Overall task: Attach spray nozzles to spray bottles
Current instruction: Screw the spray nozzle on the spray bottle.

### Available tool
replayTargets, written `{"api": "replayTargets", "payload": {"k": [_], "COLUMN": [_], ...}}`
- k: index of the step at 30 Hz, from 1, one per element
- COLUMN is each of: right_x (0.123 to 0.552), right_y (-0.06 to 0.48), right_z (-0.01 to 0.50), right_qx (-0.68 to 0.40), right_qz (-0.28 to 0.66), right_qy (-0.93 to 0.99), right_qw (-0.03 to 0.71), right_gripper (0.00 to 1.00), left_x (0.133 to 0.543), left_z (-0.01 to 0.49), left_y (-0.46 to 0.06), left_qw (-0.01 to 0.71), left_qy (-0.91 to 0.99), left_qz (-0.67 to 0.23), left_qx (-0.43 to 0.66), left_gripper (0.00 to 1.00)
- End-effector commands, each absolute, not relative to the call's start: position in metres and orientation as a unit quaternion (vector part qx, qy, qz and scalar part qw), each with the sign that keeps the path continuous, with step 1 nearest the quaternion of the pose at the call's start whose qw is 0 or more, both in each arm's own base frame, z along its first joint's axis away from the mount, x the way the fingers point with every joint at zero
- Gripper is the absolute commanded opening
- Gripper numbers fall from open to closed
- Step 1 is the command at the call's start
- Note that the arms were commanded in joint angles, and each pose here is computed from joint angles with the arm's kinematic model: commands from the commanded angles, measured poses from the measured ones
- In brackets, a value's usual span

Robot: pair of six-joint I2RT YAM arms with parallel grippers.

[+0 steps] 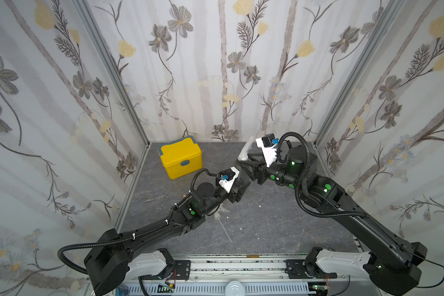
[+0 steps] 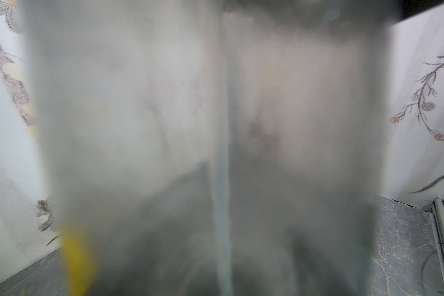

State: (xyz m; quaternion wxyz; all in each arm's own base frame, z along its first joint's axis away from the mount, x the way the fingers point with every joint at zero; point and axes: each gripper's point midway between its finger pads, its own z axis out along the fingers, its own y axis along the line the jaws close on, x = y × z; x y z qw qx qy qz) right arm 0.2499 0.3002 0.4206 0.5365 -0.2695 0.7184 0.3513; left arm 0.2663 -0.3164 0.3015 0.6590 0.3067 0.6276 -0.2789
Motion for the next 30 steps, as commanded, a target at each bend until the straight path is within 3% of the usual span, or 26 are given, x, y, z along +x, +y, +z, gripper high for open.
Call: {"api": "replayTargets", "payload": {"k": [1, 10, 30], "right_x": [0.241, 0.221, 0.232], "right_y": [0.303, 0.29, 0.303], "right_z": [0.429, 0.428, 0.449], "right_qx": [-0.264, -0.257, -0.261], "right_qz": [0.361, 0.365, 0.367], "right_qy": [0.707, 0.713, 0.691], "right_qw": [0.548, 0.54, 0.565], "right_gripper": [0.56, 0.58, 0.58], "left_x": [0.266, 0.266, 0.267], "left_z": [0.312, 0.312, 0.311], "left_y": [-0.315, -0.314, -0.315], "left_qw": [0.673, 0.674, 0.673], "left_qy": [0.614, 0.615, 0.616], "left_qz": [-0.281, -0.279, -0.279], "left_qx": [0.303, 0.301, 0.301], "left_gripper": [0.77, 0.77, 0.77]}}
